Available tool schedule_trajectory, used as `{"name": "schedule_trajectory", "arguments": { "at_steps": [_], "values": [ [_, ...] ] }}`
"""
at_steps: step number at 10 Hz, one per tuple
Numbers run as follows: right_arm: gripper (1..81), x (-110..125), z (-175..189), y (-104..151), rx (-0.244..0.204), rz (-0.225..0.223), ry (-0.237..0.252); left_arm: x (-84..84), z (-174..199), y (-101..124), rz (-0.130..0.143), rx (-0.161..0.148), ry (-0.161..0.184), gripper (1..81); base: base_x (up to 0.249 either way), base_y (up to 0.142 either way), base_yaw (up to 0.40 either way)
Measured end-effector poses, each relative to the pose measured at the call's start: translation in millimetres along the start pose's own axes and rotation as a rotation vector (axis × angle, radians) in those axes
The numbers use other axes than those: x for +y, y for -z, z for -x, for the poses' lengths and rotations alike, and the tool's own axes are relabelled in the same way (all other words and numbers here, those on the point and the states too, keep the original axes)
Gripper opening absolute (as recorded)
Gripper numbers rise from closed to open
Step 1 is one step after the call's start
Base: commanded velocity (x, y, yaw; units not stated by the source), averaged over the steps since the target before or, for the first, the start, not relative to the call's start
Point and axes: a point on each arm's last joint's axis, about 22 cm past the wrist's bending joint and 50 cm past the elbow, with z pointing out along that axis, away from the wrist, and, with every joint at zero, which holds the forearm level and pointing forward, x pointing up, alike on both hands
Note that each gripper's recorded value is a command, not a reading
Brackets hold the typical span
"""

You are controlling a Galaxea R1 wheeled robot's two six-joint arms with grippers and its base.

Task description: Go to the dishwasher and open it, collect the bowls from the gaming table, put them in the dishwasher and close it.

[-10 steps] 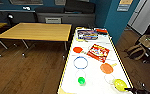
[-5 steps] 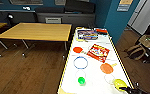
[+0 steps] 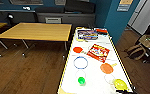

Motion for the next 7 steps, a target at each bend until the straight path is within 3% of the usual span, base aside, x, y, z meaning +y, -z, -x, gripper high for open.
{"name": "schedule_trajectory", "arguments": {
  "at_steps": [2,4,5,7],
  "values": [
    [81.1,2.5,2.4,1.0,0.038,-0.038,-0.029,-2.6,-0.1,0.8,-0.004,0.0,0.007,81.1,0.0,0.0,0.0],
    [81.1,7.4,-3.0,2.9,0.065,-0.049,-0.138,-2.6,-0.1,0.8,-0.004,0.0,0.009,81.1,0.0,0.0,0.0],
    [81.1,13.7,-10.5,7.0,0.08,-0.038,-0.169,-2.0,-0.6,0.6,-0.003,0.001,0.009,81.1,0.0,0.0,0.0],
    [81.1,36.7,-36.7,29.0,0.118,0.023,-0.174,-1.5,-0.5,0.4,-0.002,0.001,0.009,81.1,0.0,0.0,0.0]
  ]
}}
